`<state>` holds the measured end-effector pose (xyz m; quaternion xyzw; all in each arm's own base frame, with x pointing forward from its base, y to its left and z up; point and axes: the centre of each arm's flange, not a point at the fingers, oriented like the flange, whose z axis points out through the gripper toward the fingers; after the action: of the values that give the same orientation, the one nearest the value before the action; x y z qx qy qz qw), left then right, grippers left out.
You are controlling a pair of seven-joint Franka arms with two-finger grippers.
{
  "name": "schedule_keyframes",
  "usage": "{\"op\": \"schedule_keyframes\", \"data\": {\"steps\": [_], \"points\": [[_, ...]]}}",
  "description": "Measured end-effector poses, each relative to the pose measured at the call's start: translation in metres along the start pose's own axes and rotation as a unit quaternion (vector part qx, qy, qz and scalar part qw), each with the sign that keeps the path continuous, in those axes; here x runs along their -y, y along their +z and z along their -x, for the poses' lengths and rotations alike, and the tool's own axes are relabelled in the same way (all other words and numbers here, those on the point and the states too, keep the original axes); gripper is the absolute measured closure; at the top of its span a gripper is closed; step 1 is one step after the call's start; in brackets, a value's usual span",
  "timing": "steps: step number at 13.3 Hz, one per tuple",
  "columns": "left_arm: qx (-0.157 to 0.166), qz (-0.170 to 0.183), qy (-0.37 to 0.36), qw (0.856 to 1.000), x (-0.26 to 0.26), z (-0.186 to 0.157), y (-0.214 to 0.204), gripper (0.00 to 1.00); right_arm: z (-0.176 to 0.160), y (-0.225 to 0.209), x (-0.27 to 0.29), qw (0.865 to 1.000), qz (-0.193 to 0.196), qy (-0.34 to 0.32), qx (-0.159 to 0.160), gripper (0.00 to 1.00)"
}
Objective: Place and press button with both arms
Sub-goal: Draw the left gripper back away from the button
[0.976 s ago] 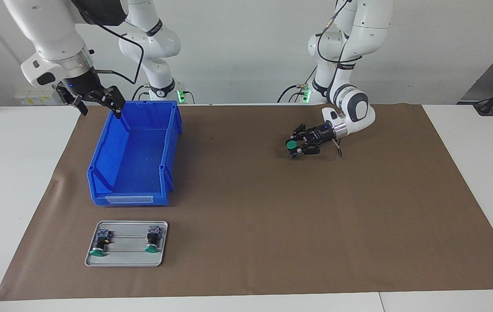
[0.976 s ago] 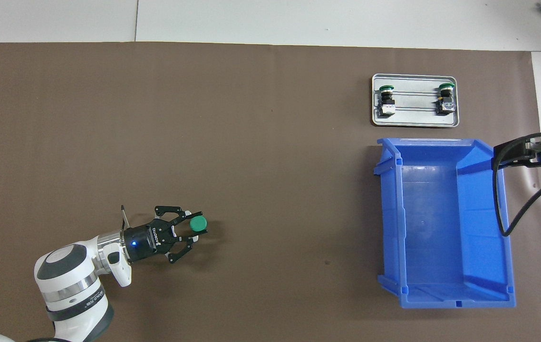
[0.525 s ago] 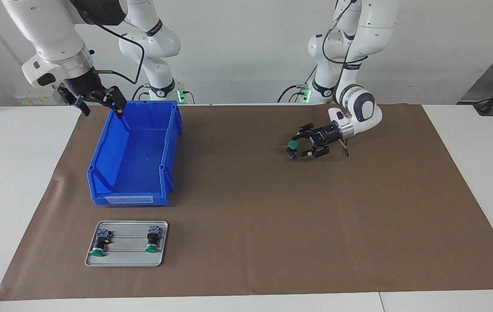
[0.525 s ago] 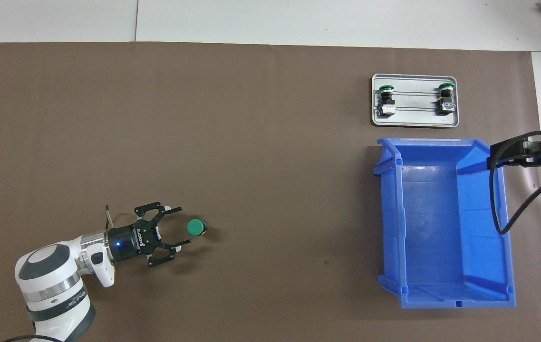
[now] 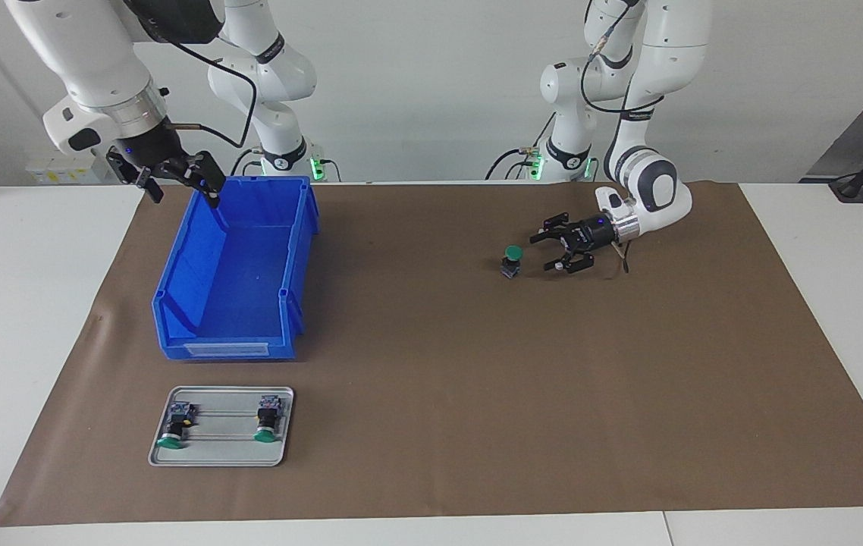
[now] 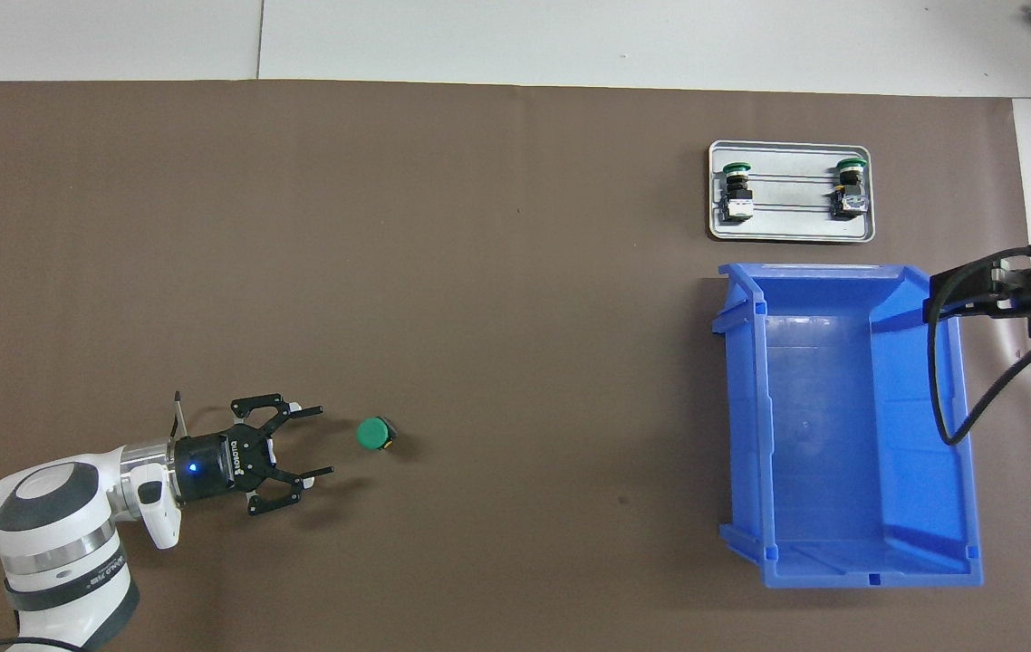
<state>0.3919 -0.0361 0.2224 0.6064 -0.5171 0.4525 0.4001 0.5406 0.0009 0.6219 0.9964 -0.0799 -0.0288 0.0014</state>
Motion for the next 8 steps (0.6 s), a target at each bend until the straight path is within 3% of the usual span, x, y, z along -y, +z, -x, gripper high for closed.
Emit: {"op": "schedule_keyframes", "data": {"steps": [5,8], "points": [[0.061,0.041,-0.054,0.996,0.046,-0.037,-0.031,0.26,-0.001,-0.001,-0.001,1.0,0.006,0.0,-0.004,0.0],[0.146,0.058,-0.099,0.983,0.073,-0.098,-0.054,0.3,-0.002,-0.002,-0.004,1.0,0.019,0.001,-0.01,0.0]]}}
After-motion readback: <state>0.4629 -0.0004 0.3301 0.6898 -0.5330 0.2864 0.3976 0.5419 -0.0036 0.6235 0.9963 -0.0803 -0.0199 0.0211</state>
